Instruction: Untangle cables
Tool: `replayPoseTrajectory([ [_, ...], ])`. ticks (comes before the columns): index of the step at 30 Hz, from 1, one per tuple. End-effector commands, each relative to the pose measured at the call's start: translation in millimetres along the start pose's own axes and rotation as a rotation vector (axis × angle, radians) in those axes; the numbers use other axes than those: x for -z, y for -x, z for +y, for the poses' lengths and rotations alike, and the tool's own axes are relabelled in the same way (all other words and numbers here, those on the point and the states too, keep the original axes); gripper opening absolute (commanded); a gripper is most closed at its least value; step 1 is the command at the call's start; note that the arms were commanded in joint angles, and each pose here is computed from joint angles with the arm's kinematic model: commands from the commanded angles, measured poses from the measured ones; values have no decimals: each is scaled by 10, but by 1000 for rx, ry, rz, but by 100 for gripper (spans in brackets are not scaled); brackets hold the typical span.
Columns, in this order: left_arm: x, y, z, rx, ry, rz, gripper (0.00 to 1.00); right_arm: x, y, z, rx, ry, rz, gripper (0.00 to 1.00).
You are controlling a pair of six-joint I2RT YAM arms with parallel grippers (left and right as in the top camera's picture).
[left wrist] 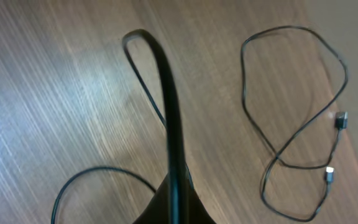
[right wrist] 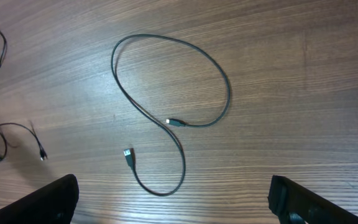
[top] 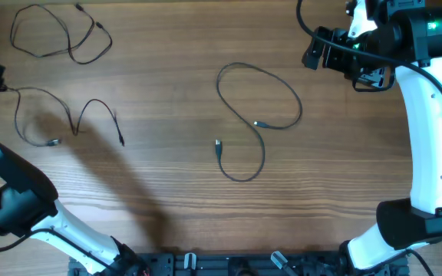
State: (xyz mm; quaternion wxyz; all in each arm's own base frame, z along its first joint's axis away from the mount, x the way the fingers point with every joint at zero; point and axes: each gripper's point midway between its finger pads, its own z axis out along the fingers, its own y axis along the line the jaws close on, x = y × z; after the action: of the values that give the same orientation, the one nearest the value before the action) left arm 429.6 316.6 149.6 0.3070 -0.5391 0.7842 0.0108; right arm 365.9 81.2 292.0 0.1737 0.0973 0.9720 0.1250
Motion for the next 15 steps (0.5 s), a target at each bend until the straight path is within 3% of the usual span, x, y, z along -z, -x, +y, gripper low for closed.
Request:
replayPoseTrajectory([
  [1,-72,44,95,12,5,10,4,13,-27,39,18,13,7,100],
  [2,-158,-10,183,19,27,37,9,13,-27,39,18,13,7,100],
  [3,-245,-86,276,26,53,71,41,13,-27,39,18,13,7,100],
  [5,-382,-254,411,12,95,138,68,13,-25,40,18,13,7,100],
  [6,-388,-287,404,14,88,153,73,13,-25,40,17,13,7,100],
  [8,-304,-326,171,21,-32,191,95,13,-27,39,18,13,7,100],
  [12,143,-247,-134,3,-141,168,100,13,-10,46,20,16,0,100],
  [15,465,-715,-339,-28,-166,322,100,14,41,69,22,25,-20,100],
])
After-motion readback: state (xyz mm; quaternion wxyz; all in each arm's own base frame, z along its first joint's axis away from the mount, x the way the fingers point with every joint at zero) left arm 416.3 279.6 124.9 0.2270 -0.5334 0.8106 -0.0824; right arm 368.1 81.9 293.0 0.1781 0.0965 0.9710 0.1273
